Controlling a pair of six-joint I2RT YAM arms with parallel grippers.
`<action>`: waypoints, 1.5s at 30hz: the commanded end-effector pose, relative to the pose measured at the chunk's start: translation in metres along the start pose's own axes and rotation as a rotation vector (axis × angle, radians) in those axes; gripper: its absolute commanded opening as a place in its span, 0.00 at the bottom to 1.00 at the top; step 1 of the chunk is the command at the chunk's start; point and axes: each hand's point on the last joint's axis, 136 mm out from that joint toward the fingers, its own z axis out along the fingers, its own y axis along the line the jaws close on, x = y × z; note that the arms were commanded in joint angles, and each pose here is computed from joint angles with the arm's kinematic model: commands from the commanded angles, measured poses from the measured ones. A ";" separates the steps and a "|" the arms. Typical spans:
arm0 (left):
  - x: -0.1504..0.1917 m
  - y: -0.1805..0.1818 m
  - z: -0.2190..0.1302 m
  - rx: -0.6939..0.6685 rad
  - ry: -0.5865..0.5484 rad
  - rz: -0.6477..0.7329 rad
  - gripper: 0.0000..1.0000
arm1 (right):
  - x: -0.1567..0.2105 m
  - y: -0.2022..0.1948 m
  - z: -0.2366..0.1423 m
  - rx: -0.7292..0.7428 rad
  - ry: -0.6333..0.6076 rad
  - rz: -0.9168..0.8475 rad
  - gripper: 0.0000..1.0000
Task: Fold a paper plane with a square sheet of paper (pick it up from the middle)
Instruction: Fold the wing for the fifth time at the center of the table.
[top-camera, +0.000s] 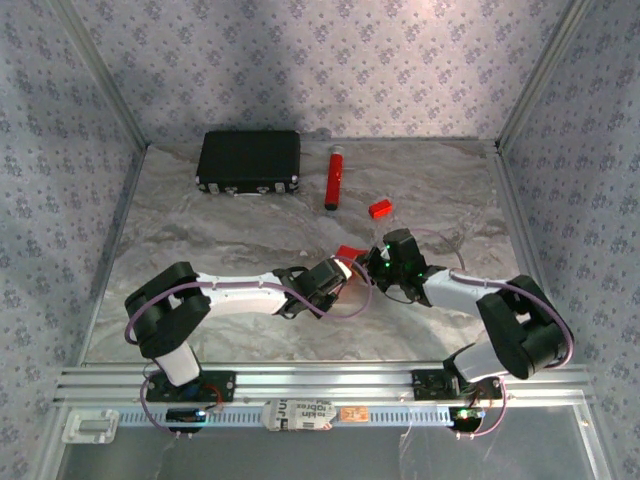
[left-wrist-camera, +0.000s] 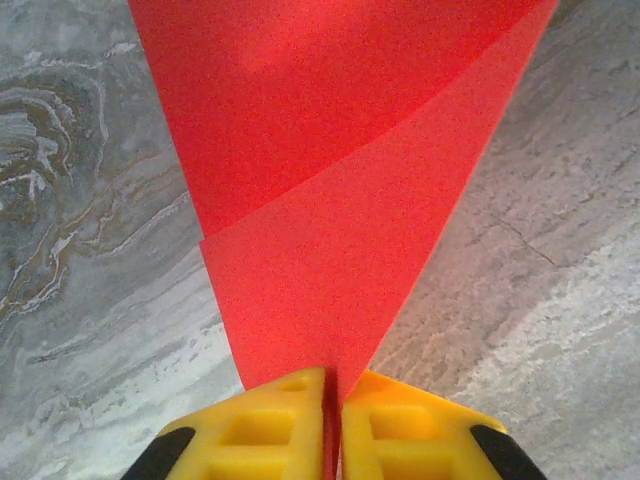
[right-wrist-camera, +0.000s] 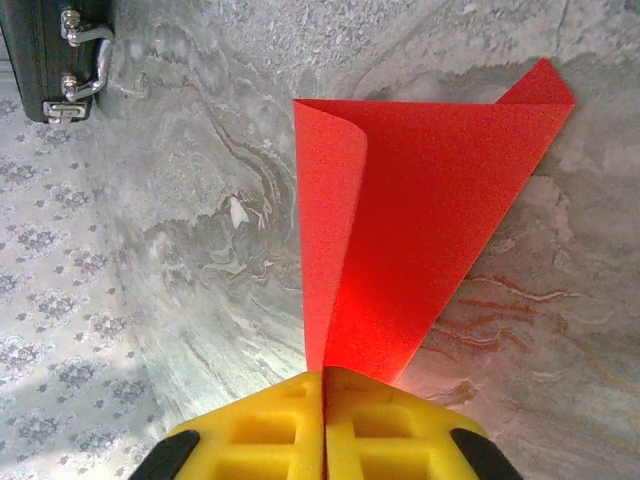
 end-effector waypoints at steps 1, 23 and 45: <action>-0.004 -0.001 -0.002 -0.011 -0.003 0.005 0.06 | 0.002 -0.010 -0.007 0.040 -0.001 -0.008 0.11; -0.007 -0.044 -0.005 0.419 0.065 -0.198 0.00 | -0.005 -0.031 -0.082 0.095 -0.161 -0.075 0.54; -0.012 -0.051 0.009 0.728 0.159 -0.464 0.00 | 0.020 -0.018 -0.043 0.077 -0.012 -0.220 0.37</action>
